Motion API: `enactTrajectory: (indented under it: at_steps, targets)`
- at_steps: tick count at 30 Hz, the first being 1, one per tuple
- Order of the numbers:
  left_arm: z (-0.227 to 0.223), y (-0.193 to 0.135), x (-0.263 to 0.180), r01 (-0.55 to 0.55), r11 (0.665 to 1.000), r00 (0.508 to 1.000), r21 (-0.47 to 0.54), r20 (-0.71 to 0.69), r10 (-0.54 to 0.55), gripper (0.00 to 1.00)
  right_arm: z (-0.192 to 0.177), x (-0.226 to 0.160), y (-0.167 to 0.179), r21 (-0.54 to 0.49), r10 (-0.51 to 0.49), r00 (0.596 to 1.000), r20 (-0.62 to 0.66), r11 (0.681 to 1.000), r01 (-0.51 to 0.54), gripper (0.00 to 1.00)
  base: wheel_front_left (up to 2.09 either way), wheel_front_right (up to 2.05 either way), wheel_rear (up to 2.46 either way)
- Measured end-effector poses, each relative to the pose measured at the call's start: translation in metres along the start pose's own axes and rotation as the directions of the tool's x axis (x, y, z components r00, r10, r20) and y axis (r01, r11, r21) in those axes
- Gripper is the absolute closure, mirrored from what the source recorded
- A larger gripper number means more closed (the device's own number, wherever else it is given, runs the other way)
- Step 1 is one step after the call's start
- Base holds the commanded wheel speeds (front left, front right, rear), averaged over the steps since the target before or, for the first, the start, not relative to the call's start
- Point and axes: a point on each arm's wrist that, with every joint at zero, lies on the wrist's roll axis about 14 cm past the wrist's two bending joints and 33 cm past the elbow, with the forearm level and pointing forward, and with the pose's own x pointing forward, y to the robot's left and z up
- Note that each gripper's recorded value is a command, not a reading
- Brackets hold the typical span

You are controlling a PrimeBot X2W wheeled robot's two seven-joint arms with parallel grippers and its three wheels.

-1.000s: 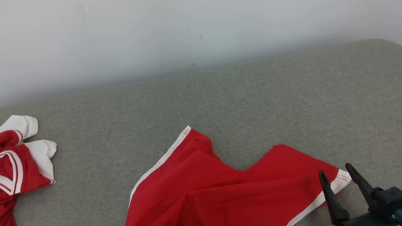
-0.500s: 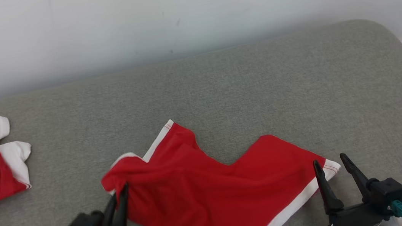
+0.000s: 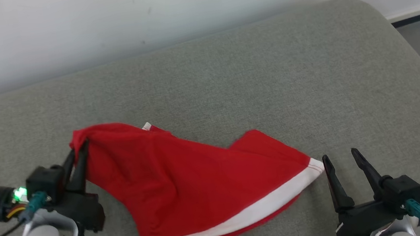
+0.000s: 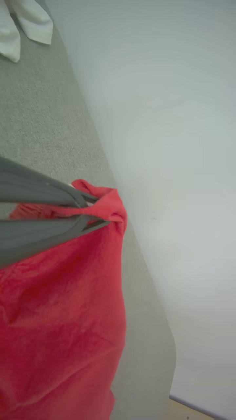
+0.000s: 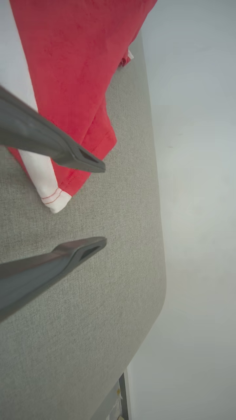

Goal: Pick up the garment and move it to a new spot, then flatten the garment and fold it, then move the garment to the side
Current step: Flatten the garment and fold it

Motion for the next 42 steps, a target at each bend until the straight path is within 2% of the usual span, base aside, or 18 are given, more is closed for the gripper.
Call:
enactTrajectory:
  at_steps: [5,8,9,10,11,12,17,19,25,28,35,42]
  targets:
    - [0.01,0.017,0.024,-0.004,1.0,1.0,0.031,0.019,0.004,1.0,-0.003,0.0,-0.01,-0.009,-0.029,1.0,-0.011,1.0,0.029,0.0,0.0,0.0,0.0]
    - [0.01,0.016,0.03,0.005,0.999,1.0,0.037,0.015,-0.006,1.0,-0.005,-0.001,-0.012,-0.011,-0.036,0.999,-0.018,0.999,0.036,0.0,0.0,0.0,0.0]
    - [0.008,0.014,0.03,0.01,0.999,1.0,0.038,0.008,-0.01,0.89,-0.005,-0.002,-0.012,-0.011,-0.036,0.999,-0.019,0.999,0.036,0.0,0.0,0.0,0.0]
    - [0.006,0.013,0.029,0.012,0.999,1.0,0.037,0.003,-0.012,0.7,-0.005,-0.002,-0.012,-0.011,-0.035,0.999,-0.02,0.999,0.035,0.0,0.0,0.0,0.0]
    - [0.005,0.013,0.029,0.01,0.999,1.0,0.036,-0.003,-0.009,0.19,-0.005,-0.002,-0.011,-0.011,-0.033,0.999,-0.019,0.999,0.032,0.0,0.0,0.0,0.0]
    - [0.004,0.015,0.028,0.004,0.999,1.0,0.032,-0.007,-0.004,0.0,-0.005,-0.002,-0.01,-0.011,-0.029,0.999,-0.019,1.0,0.029,0.0,0.0,0.0,0.0]
    - [-0.007,0.011,0.013,-0.008,1.0,0.999,0.005,-0.035,0.008,0.0,-0.002,-0.002,-0.004,-0.009,-0.009,1.0,-0.01,1.0,0.009,0.0,0.0,0.0,0.0]
    - [-0.005,0.02,-0.001,-0.037,0.999,0.999,0.015,-0.029,0.037,0.0,-0.001,-0.004,0.0,-0.009,0.006,1.0,-0.005,1.0,-0.006,0.0,0.0,0.0,0.0]
    - [0.011,0.043,-0.041,-0.137,0.991,0.99,0.002,0.033,0.137,0.0,0.004,-0.005,0.011,-0.006,0.04,0.999,0.013,0.999,-0.04,0.0,0.0,0.0,0.0]
    - [0.02,0.045,-0.057,-0.178,0.984,0.981,-0.02,0.074,0.179,0.0,0.007,-0.003,0.016,-0.004,0.059,0.998,0.021,0.998,-0.059,0.0,0.0,0.0,0.0]
    - [0.035,0.052,-0.093,-0.296,0.95,0.94,-0.095,0.147,0.308,0.0,0.01,0.002,0.03,-0.002,0.101,0.994,0.032,0.995,-0.101,0.0,0.0,0.0,0.0]
    - [0.035,0.048,-0.121,-0.373,0.915,0.904,-0.152,0.162,0.396,0.0,0.01,-0.003,0.028,0.008,0.09,0.995,0.038,0.996,-0.091,0.0,0.0,0.0,0.0]
